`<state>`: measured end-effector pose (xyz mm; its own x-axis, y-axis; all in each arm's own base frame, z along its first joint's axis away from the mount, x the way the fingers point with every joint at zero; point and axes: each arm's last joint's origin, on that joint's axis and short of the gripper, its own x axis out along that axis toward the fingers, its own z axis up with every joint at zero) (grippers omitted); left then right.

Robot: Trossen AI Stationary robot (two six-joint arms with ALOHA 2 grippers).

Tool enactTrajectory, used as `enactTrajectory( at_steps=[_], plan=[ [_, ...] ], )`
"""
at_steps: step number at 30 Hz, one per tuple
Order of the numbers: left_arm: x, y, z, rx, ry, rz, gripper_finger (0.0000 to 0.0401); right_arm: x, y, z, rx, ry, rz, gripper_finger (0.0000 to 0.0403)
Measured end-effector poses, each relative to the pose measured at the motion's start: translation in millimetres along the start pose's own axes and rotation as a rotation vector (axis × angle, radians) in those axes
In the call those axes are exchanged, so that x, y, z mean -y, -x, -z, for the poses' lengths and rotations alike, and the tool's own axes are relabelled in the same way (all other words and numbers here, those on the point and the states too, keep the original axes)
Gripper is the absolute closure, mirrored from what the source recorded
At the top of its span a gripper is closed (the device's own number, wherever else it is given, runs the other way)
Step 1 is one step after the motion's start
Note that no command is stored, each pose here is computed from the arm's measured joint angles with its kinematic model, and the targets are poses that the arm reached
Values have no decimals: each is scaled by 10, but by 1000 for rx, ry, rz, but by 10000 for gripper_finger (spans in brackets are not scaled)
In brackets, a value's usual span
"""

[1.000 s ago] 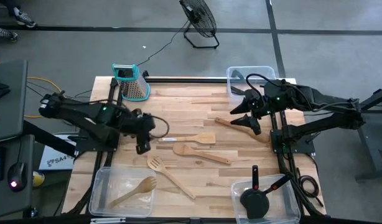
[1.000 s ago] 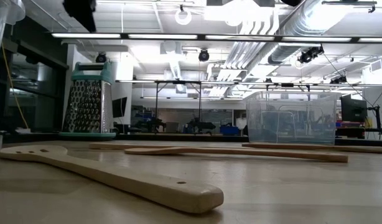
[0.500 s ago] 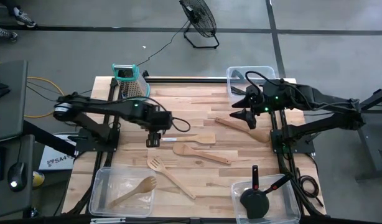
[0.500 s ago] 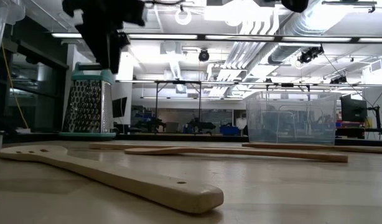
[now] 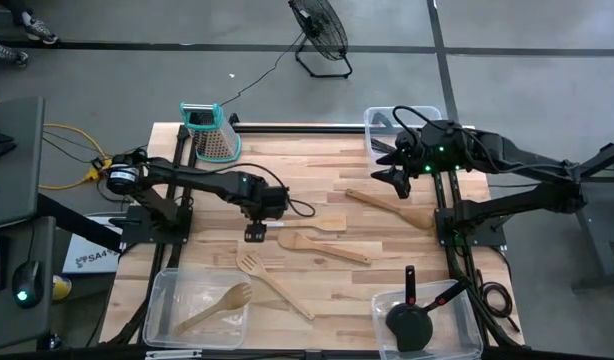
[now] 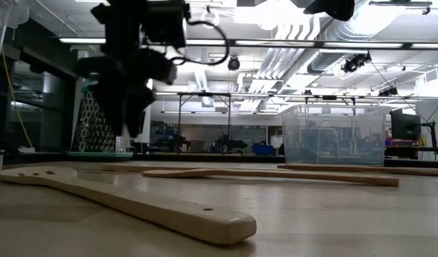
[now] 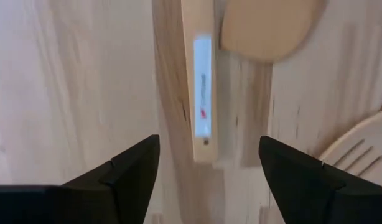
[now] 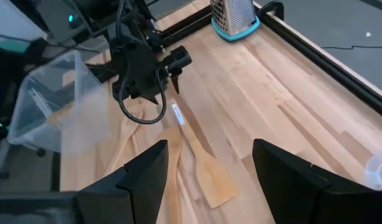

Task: Pick & Place Kitchen Items
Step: Put the light brown spatula into the bottom right transparent bin

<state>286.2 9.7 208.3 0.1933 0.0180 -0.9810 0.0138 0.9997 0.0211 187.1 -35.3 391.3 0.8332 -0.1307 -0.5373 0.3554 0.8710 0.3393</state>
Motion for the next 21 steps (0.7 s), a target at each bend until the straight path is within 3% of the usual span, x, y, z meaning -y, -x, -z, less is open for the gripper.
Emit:
enactTrajectory(
  at_steps=[11, 21],
  plan=[
    [-2, -286, 181, -14, 4, -49, 142, 72, 5, 7, -46, 63, -28, 177],
    [-2, -330, 183, 4, -2, -51, 142, 87, 7, 44, -84, 103, -17, 177]
  ],
)
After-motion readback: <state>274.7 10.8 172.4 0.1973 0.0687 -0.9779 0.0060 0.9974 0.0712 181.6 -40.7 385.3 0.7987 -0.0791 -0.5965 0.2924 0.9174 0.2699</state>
